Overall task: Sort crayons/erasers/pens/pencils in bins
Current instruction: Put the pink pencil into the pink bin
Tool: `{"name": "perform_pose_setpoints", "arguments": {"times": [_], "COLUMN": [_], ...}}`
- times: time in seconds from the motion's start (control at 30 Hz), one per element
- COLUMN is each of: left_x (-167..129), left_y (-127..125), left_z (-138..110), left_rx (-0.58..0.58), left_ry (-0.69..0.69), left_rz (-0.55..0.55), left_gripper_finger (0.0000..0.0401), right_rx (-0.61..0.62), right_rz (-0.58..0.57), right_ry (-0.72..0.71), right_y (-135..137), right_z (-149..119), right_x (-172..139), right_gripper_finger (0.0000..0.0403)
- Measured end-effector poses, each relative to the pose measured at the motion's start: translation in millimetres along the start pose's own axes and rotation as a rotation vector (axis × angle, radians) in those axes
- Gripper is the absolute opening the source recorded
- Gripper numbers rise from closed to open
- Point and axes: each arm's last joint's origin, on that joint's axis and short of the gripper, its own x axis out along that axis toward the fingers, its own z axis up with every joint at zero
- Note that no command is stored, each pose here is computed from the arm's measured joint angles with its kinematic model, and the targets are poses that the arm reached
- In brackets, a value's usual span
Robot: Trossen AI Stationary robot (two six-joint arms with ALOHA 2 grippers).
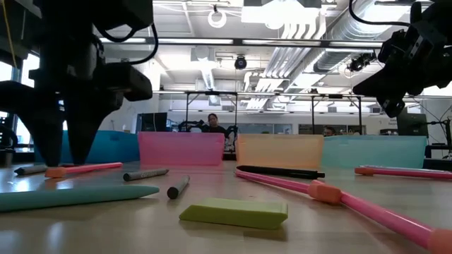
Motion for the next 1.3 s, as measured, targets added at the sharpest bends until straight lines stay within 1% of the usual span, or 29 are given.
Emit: {"name": "perform_pose_setpoints", "arguments": {"times": [0.43, 0.7, 1.0, 1.3], "left_x": [15.4, 16.1, 16.7, 16.1], "left_y": [1.8, 2.2, 1.8, 2.0], "left_z": [-12.2, -11.7, -12.1, -17.5], "left_rx": [0.031, 0.032, 0.037, 0.059], "left_ry": [-0.017, -0.051, -0.056, -0.067], "left_rz": [0.059, 0.056, 0.048, 0.039], "left_gripper_finger": [0.0094, 0.0068, 0.004, 0.0025], "right_rx": [0.0, 0.0, 0.0, 0.0], "right_rz": [-0.003, -0.004, -0.003, 0.005], "right_ry": [0.006, 0.006, 0.006, -0.011], "right_y": [-0.2, -0.2, -0.2, 0.6], "right_z": [-0.4, -0.4, -0.3, 1.2], "right_x": [0.4, 0.4, 0.4, 0.4], "right_gripper_finger": [0.0, 0.0, 0.0, 0.0]}}
